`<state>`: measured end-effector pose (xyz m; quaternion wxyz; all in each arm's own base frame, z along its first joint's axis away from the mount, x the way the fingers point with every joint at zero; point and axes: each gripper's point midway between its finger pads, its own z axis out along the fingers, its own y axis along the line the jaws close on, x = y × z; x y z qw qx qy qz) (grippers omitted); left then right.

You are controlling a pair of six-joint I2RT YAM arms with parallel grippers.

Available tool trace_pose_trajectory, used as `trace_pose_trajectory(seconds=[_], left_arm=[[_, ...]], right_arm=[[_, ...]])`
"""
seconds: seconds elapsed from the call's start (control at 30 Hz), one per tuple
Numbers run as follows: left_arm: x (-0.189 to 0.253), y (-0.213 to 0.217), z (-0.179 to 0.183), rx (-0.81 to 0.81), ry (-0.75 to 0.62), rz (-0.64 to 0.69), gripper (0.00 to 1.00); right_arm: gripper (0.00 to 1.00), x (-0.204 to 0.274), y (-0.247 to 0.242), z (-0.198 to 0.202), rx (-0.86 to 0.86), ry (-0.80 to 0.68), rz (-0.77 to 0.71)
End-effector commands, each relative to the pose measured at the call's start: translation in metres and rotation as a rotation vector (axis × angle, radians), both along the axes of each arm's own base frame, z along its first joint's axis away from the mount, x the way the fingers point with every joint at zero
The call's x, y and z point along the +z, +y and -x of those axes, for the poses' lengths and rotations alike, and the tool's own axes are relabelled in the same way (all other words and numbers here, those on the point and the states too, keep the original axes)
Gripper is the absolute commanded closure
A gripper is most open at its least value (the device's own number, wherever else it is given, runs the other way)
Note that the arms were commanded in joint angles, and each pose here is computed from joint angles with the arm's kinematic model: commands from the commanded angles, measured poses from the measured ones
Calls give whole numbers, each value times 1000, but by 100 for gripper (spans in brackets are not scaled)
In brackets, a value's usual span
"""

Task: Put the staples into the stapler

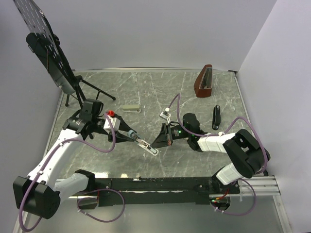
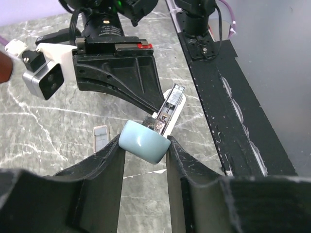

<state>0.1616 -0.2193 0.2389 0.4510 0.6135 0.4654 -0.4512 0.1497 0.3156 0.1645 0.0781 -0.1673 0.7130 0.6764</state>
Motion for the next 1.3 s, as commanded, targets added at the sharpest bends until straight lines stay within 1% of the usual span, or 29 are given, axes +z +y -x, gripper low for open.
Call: trace_pose_trajectory(seconds=[0.0, 0.03, 0.1, 0.13, 0.17, 0.2, 0.27, 0.3, 0.33, 0.37, 0.43, 0.67, 0.73, 0.77, 0.9, 1.1, 1.2, 1.27], left_arm=[[15, -5, 14, -96, -37, 73, 79], [14, -5, 15, -97, -31, 68, 85], [11, -10, 16, -104, -16, 48, 92], [5, -11, 14, -90, -13, 17, 99], [3, -15, 18, -100, -13, 5, 99], [1, -15, 18, -88, 10, -11, 99], [-3, -18, 16, -75, -13, -30, 99], [-3, -20, 17, -61, 10, -41, 99], [-4, -23, 14, -51, -5, -44, 99], [-8, -25, 14, -37, -15, -74, 99], [-10, -28, 15, -31, -11, -97, 99], [-25, -49, 24, -58, 2, -203, 99], [-26, -53, 21, -49, -6, -235, 99], [-32, -56, 26, -71, 10, -261, 99], [-37, -67, 32, -94, -6, -319, 99], [-46, -83, 43, -136, -12, -384, 94], [-56, -87, 46, -134, -11, -430, 86], [-62, -89, 48, -130, -12, -463, 84]], right_arm=[[100, 27, 5, -12, -6, -95, -66], [100, 27, 6, -12, -6, -95, -65], [100, 26, 6, -13, -6, -88, -63], [100, 26, 7, -13, -6, -86, -63], [100, 24, 7, -14, -8, -80, -59], [100, 23, 7, -14, -10, -73, -56], [100, 20, 8, -15, -11, -63, -49], [100, 20, 8, -16, -13, -59, -48], [100, 19, 8, -17, -15, -55, -44], [100, 17, 9, -17, -13, -47, -40], [100, 17, 10, -18, -13, -46, -40], [100, 14, 11, -21, -20, -35, -26], [100, 13, 11, -22, -26, -34, -23], [100, 13, 11, -22, -29, -36, -21], [100, 10, 11, -22, -33, -37, -3], [100, 8, 11, -25, -46, -50, 14], [100, 6, 10, -25, -55, -59, 28], [100, 4, 10, -27, -61, -68, 40]])
